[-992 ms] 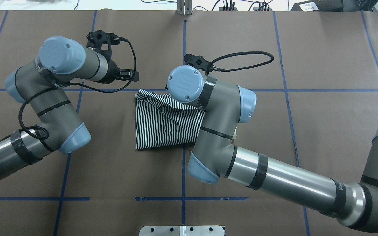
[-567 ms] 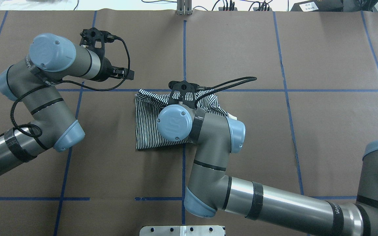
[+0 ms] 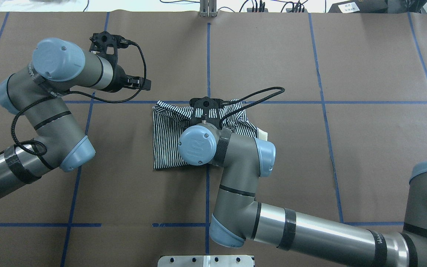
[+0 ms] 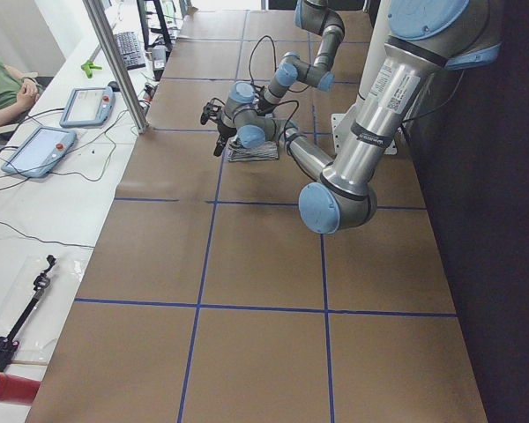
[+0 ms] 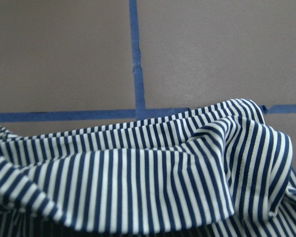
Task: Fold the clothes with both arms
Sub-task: 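Raise the left gripper away while the right gripper presses the shirt top, then lift the right gripper up and away from the shirt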
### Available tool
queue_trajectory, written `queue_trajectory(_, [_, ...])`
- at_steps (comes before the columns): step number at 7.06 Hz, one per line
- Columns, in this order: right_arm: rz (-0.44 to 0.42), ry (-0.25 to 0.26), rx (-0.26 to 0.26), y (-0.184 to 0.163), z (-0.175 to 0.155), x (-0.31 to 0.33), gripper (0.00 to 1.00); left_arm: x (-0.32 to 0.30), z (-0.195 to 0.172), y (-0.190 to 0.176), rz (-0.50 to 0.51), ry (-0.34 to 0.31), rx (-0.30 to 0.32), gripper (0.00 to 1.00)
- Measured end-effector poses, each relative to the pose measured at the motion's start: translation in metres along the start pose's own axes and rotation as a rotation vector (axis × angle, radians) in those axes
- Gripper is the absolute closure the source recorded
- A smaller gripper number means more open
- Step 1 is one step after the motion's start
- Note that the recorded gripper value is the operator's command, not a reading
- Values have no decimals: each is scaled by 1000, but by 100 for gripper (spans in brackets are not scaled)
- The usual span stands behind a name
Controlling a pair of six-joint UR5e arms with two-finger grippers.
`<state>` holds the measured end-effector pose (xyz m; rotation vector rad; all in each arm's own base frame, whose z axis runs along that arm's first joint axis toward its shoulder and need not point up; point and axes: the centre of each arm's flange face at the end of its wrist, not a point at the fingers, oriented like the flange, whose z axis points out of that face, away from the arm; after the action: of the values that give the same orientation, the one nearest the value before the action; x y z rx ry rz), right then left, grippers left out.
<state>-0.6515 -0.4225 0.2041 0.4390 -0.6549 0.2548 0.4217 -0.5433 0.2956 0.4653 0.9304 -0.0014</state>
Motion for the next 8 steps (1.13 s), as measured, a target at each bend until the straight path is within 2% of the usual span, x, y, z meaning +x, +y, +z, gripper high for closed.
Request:
queue_trajectory(2, [19, 12, 27, -25, 32, 9, 0, 0, 0, 0, -2, 0, 0, 0])
queue_trajectory(3, [27, 16, 47, -49, 46, 14, 0, 0, 0, 0, -2, 1, 0, 0])
queue_trajectory(5, [50, 60, 69, -112, 75, 34, 0, 1, -1, 0, -2, 2, 1, 0])
queue_trajectory(6, [64, 65, 68, -144, 83, 43, 0, 1, 0, 0, -3, 1, 1, 0])
queue_trajectory(8, [97, 18, 6, -215, 71, 63, 0, 4, 3, 2, -14, -1, -6, 0])
